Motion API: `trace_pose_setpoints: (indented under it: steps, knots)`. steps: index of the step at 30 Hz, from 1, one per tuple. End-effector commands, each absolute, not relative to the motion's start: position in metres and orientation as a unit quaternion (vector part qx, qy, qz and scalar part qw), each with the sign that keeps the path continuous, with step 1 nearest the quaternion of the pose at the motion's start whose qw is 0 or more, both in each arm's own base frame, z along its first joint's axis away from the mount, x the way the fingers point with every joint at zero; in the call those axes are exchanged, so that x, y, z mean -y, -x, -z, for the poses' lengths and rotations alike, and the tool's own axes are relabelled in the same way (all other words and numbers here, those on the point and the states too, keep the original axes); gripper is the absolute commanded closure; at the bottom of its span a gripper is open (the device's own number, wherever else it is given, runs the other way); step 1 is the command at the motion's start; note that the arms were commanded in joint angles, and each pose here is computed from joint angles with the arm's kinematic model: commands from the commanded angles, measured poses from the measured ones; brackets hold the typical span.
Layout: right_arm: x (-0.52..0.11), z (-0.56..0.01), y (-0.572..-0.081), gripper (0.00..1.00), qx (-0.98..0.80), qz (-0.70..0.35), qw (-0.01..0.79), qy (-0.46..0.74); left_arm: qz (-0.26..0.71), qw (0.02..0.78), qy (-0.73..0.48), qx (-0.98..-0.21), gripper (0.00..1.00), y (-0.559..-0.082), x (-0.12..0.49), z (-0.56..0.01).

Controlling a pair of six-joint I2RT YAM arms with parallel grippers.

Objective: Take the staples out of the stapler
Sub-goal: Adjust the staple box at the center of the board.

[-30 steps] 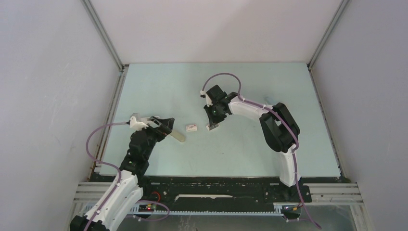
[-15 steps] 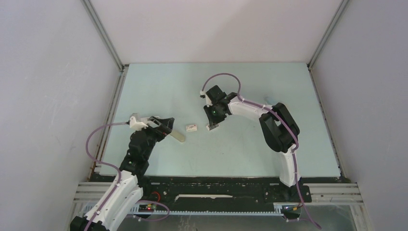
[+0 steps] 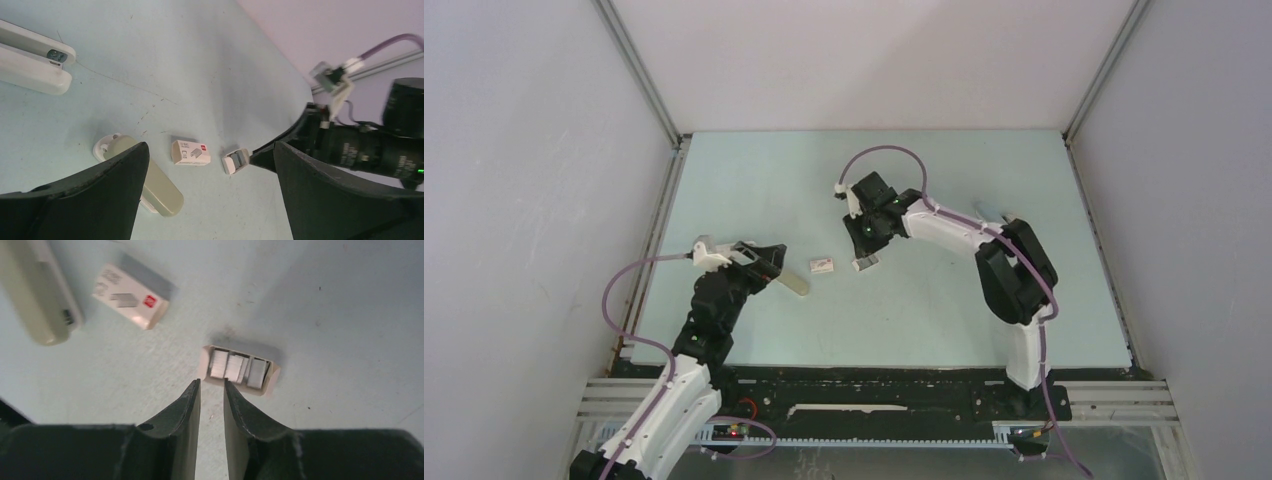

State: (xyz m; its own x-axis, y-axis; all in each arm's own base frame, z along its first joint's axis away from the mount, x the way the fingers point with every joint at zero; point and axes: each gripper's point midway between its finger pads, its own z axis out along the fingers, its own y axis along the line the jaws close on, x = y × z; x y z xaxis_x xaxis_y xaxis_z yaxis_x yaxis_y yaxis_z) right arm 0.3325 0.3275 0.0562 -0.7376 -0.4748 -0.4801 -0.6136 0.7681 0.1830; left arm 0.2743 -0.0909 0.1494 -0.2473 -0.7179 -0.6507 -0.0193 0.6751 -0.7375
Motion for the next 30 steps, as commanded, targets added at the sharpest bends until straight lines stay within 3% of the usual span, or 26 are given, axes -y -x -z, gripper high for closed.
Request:
trace_pose_setpoints:
  steps: [1,7,17,30]
  knots:
    - [-0.337,-0.135,-0.326,0.69,-0.858,-0.25,0.27,0.357,0.325,0.566,0.246,-0.716,0.0,-0.275,0.093,-0.158]
    - [-0.307,-0.165,-0.295,0.7,-0.783,-0.347,0.248,0.452,0.336,0.564,0.236,-0.716,0.0,-0.274,0.097,-0.162]
    - [-0.246,-0.183,-0.313,0.7,-0.773,-0.398,0.265,0.417,0.378,0.543,0.199,-0.723,0.0,-0.278,0.12,-0.175]
    - [-0.224,-0.165,-0.334,0.7,-0.786,-0.456,0.243,0.34,0.41,0.491,0.151,-0.754,0.0,-0.296,0.154,-0.18]
